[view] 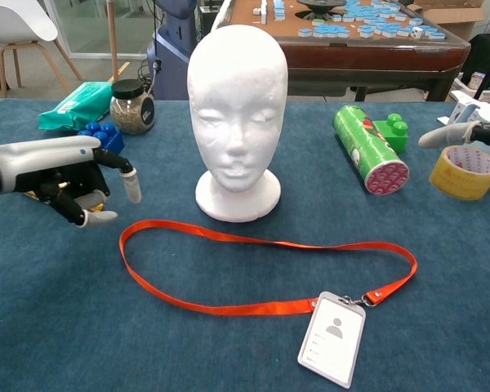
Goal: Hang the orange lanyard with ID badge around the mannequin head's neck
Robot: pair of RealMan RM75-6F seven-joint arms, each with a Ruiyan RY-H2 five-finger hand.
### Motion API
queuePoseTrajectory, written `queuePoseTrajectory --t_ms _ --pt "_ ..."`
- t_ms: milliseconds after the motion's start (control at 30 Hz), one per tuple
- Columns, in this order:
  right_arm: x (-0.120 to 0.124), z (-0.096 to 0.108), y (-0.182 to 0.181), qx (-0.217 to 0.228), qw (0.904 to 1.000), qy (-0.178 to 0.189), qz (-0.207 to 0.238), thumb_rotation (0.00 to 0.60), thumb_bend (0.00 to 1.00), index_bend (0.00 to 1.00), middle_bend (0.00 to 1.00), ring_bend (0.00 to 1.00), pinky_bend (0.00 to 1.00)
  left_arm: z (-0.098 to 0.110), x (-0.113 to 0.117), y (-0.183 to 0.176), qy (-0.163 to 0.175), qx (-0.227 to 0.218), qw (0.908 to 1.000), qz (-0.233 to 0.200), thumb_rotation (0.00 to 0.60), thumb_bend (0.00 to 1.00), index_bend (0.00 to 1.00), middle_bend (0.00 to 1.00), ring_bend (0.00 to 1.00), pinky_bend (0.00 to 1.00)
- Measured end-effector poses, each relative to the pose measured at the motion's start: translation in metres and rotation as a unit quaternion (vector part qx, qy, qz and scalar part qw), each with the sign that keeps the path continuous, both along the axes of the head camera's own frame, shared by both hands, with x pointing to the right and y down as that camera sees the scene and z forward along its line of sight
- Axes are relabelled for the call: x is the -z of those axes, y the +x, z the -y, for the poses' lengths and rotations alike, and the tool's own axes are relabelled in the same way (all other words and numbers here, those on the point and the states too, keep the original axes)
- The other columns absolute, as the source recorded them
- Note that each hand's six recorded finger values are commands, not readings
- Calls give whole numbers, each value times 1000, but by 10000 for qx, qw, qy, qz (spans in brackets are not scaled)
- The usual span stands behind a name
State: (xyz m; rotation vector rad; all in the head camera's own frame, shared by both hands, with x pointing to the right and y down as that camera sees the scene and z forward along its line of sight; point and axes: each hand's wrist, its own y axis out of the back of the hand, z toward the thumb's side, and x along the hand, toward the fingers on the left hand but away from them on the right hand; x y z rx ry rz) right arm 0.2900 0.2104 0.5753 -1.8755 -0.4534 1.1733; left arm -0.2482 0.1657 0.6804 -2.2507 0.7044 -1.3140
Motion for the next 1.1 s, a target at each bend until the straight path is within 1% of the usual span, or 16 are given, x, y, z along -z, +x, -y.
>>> queuePoseTrajectory --t_ms 267,567,700,800,1100 --pt "-1 0 4 -48 10000 -37 -10 600 96 18 1000 1000 1000 2 -16 19 89 69 9997 204 600 304 393 899 911 892" --pt "-4 0 9 -118 9999 -106 -44 600 95 18 1000 1000 1000 4 -37 28 46 74 9981 610 600 304 385 907 918 892" --pt "-5 -1 11 -134 9998 -133 -54 600 95 18 1000 1000 1000 5 -47 31 101 116 9967 798 600 304 390 909 920 892" --pt "-5 0 13 -153 9997 -152 -70 600 95 18 1000 1000 1000 8 -52 31 138 180 9956 904 600 302 405 909 920 893" --pt "-5 0 19 -221 9996 -163 -82 600 95 18 1000 1000 1000 8 -62 36 110 271 9947 988 600 303 471 913 923 896"
